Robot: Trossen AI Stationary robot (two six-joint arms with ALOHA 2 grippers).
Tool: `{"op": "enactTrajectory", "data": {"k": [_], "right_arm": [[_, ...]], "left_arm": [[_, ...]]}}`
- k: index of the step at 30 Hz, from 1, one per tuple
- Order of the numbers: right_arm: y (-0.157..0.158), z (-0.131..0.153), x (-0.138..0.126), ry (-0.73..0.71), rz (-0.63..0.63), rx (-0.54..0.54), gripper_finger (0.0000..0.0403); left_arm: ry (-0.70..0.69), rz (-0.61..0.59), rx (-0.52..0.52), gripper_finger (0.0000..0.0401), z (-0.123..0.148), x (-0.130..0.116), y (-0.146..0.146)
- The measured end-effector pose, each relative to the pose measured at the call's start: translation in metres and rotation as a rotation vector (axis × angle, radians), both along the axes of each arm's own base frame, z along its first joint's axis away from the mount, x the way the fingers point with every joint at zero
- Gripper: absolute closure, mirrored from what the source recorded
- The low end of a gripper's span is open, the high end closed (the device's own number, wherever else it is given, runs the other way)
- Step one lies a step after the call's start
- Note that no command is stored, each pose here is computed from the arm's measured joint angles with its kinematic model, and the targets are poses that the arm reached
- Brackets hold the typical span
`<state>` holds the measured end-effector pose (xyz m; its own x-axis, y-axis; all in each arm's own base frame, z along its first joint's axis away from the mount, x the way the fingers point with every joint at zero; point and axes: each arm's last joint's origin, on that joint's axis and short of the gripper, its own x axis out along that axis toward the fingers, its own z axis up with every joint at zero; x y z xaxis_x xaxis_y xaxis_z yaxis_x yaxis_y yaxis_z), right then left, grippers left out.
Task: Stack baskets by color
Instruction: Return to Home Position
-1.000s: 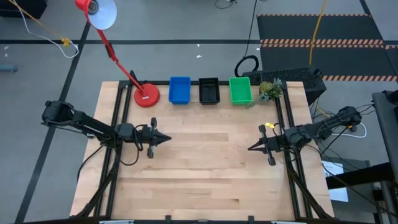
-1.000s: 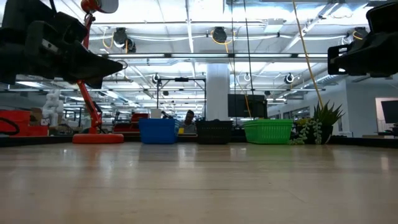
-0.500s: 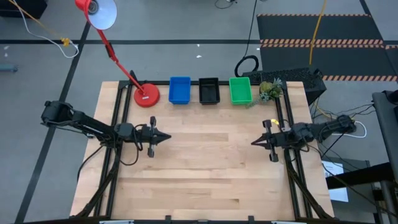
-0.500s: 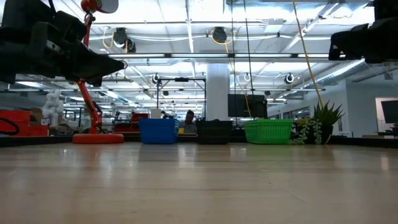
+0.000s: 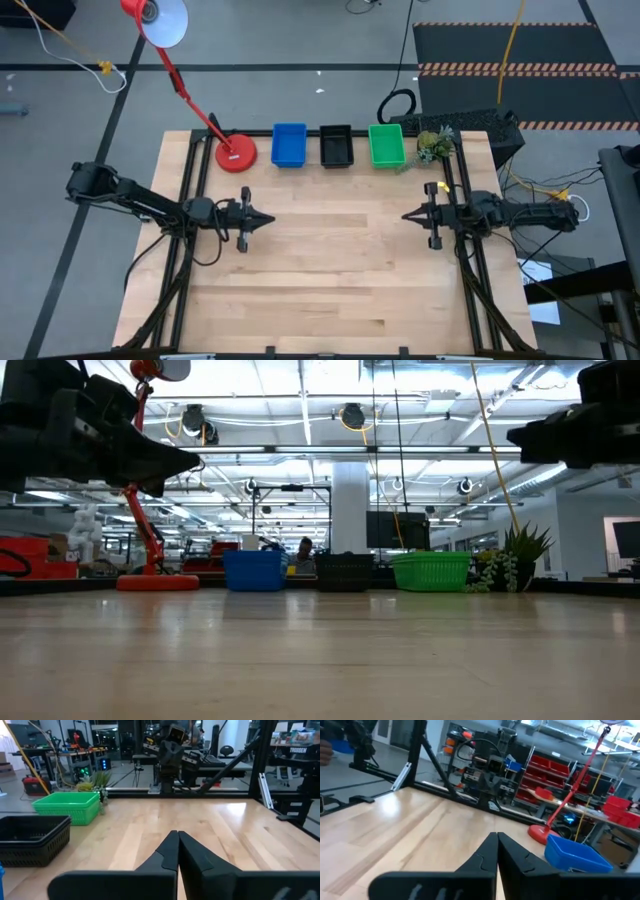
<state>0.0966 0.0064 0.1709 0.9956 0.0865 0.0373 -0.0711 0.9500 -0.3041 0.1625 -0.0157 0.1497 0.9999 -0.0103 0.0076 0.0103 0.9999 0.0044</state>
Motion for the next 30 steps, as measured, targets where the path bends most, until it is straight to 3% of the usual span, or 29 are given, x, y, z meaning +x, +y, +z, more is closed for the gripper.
{"op": "enactTrajectory", "data": {"k": [12, 20, 30], "right_arm": [[-0.004, -0.001, 0.000, 0.010, -0.041, 0.011, 0.0403], [-0.004, -0.001, 0.000, 0.016, -0.038, 0.095, 0.0403], [-0.004, -0.001, 0.000, 0.017, -0.037, 0.111, 0.0403]], "left_arm": [[0.013, -0.006, 0.014, 0.0397, -0.001, 0.000, -0.001], [-0.008, -0.002, 0.013, 0.0396, 0.005, -0.004, 0.000], [0.023, -0.024, 0.072, 0.0395, 0.010, -0.015, 0.004]]}}
